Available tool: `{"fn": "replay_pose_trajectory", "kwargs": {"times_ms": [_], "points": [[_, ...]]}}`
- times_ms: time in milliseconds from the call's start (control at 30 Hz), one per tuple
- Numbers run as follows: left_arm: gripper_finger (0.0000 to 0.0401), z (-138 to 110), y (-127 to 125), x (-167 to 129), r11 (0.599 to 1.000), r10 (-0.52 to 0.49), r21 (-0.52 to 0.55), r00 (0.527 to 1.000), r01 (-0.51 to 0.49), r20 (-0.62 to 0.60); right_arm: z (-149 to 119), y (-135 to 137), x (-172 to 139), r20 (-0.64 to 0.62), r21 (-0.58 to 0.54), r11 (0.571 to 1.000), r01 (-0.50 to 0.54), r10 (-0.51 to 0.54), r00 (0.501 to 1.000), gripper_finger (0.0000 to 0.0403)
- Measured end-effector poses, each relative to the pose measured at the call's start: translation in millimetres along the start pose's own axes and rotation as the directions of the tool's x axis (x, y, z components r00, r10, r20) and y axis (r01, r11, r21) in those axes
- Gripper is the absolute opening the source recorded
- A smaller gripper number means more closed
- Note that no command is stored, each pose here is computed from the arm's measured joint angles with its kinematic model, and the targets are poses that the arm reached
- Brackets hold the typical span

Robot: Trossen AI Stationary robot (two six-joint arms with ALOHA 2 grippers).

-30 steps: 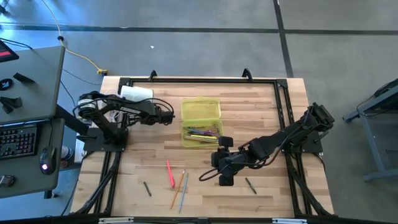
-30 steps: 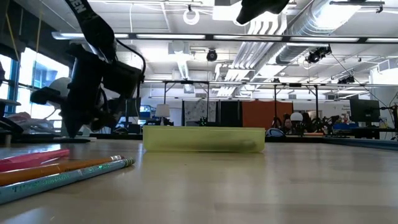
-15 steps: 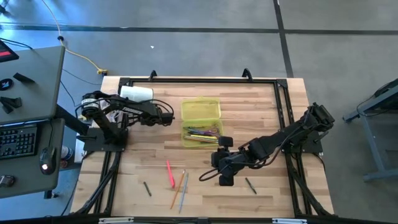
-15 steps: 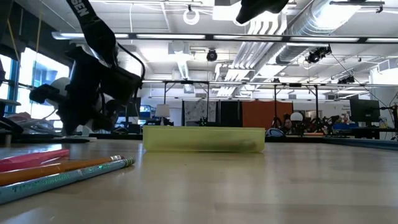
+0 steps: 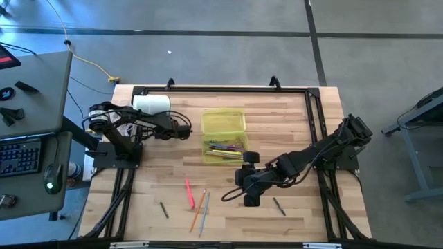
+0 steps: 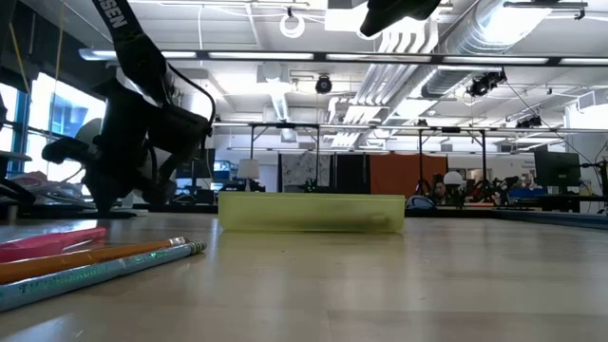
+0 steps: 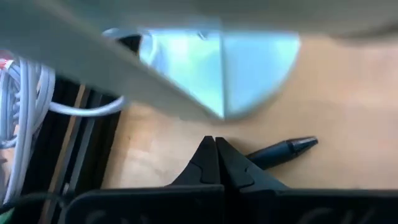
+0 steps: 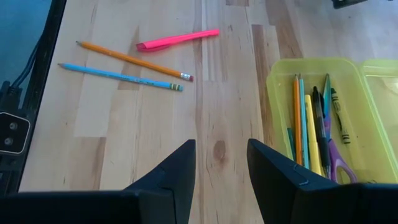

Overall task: Pick & place school supplies into a supply box
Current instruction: Put the black pen into the supply box

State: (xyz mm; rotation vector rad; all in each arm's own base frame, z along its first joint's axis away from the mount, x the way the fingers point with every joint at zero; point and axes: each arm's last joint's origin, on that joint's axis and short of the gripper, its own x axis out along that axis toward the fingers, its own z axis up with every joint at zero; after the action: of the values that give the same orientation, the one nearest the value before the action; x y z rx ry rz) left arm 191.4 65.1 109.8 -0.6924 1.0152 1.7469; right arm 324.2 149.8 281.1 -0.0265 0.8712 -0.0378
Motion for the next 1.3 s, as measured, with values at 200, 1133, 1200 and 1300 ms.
{"fn": "replay_pose_trajectory", "kwargs": {"times_ms": [200,1133,1200,1300], "points": [[0.0034,-10,-15,-34,0.993,-0.093,0.056,0.989,0.099,-0.112,0,0,0,0.000,0.000,1.000,0.001,-0.001,1.000,0.0129],[0.0018,-42,59,-270,0.630,-0.556,0.637,0.831,0.444,-0.029,-17,28,-12,-0.013,-0.032,0.999,0.033,-0.033,0.999,0.0129],[0.0019,-46,76,-269,0.606,-0.596,0.652,0.803,0.456,-0.008,-19,31,-14,-0.018,-0.044,0.999,0.024,-0.025,1.000,0.0129],[0.0036,-51,95,-257,0.623,-0.642,0.632,0.763,0.461,0.076,-22,34,-16,-0.029,-0.045,0.999,0.023,-0.024,0.999,0.0129]]}}
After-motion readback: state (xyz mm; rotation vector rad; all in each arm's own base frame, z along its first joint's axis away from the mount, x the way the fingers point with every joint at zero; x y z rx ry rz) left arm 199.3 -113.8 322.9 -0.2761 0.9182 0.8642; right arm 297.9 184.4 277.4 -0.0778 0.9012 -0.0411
